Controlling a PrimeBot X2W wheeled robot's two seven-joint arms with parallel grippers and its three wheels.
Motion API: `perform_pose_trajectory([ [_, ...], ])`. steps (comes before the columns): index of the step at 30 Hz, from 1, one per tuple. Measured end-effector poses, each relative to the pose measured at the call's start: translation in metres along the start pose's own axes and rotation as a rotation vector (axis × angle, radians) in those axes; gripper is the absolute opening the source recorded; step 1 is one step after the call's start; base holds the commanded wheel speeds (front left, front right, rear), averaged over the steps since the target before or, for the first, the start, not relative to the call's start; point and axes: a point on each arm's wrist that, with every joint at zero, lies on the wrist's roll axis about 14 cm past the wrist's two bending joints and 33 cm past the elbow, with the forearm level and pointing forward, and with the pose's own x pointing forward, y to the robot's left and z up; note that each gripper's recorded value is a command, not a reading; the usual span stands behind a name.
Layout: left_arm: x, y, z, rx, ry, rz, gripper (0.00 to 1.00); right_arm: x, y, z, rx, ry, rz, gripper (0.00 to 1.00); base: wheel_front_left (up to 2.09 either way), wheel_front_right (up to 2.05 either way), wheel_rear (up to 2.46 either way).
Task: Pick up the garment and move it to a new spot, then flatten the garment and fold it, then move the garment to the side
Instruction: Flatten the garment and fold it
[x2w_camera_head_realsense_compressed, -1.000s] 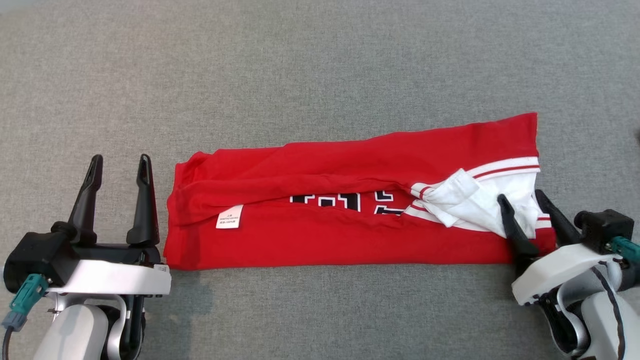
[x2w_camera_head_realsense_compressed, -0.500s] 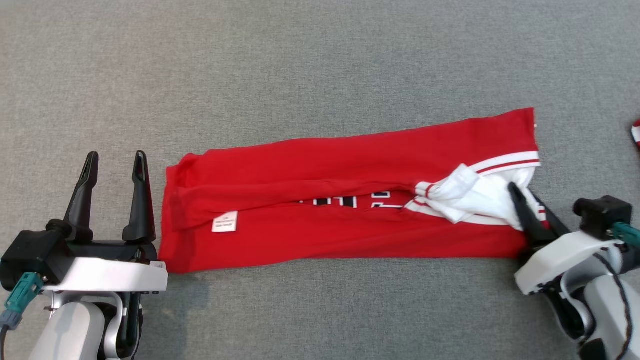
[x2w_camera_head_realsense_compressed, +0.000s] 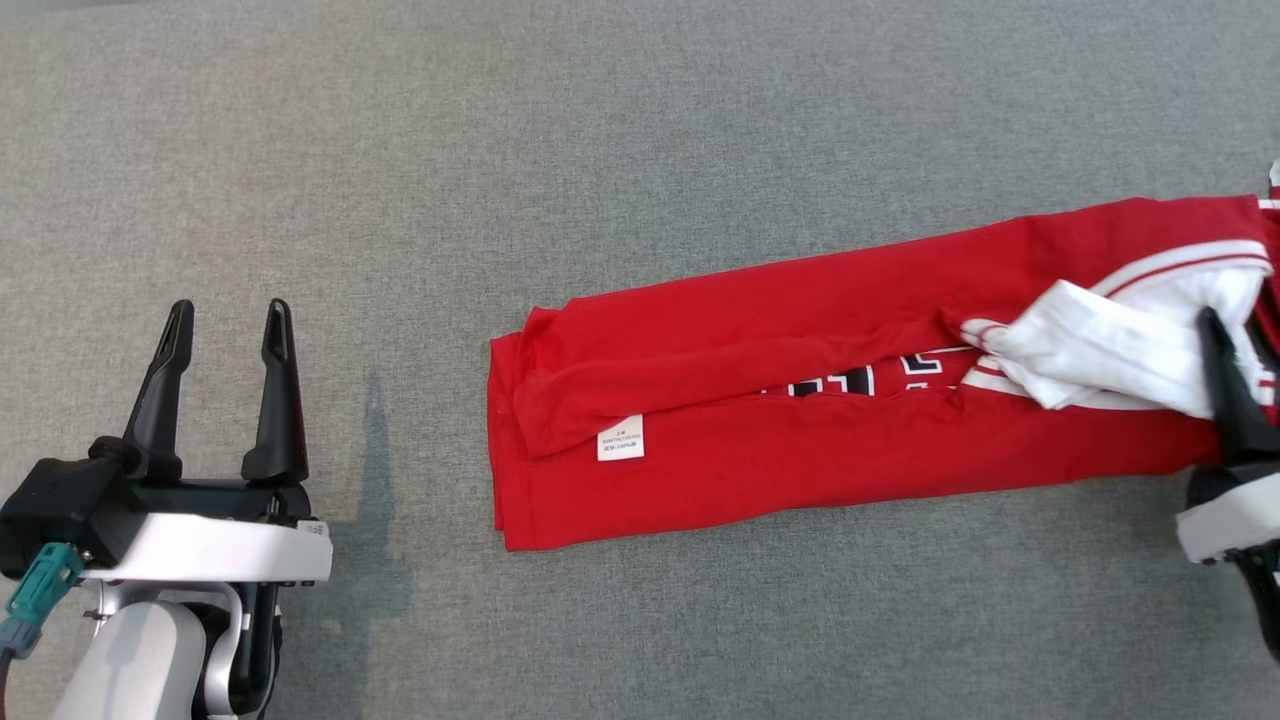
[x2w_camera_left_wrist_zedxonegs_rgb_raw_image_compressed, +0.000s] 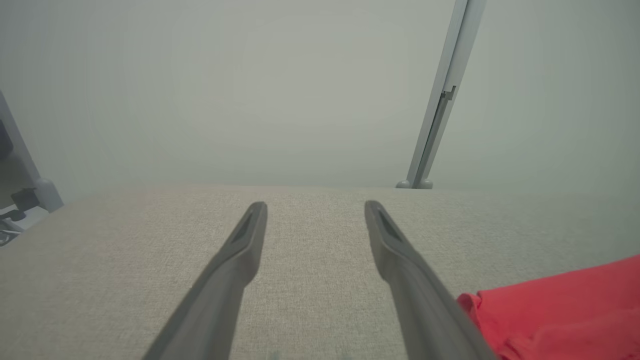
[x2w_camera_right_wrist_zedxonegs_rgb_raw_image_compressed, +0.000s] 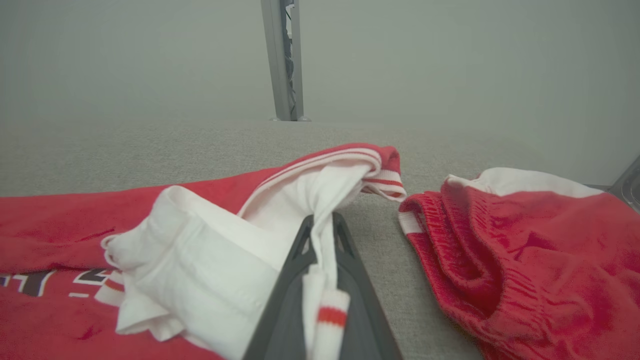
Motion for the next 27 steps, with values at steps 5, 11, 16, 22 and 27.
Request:
perform_pose_trajectory([
  [5, 0.002, -0.002, 0.001, 0.002, -0.004, -0.012, 1.00, 0.005, 0.045, 0.037, 0.054, -0.101, 0.115, 0.00, 0.00, 0.00, 0.00],
  [11, 0.003, -0.005, 0.003, 0.004, -0.006, -0.024, 1.00, 0.000, 0.108, 0.082, 0.161, -0.180, 0.262, 0.00, 0.00, 0.00, 0.00],
  [16, 0.002, -0.005, 0.001, -0.001, 0.000, -0.025, 1.00, -0.004, 0.183, 0.099, 0.253, -0.178, 0.436, 0.00, 0.00, 0.00, 0.00],
  [22, 0.001, -0.005, -0.002, -0.008, 0.010, -0.026, 1.00, -0.009, 0.261, 0.079, 0.297, -0.086, 0.627, 0.00, 0.00, 0.00, 0.00],
  [27, -0.001, -0.001, -0.007, -0.018, 0.026, -0.011, 1.00, -0.006, 0.301, 0.043, 0.301, -0.006, 0.708, 0.00, 0.00, 0.00, 0.00],
])
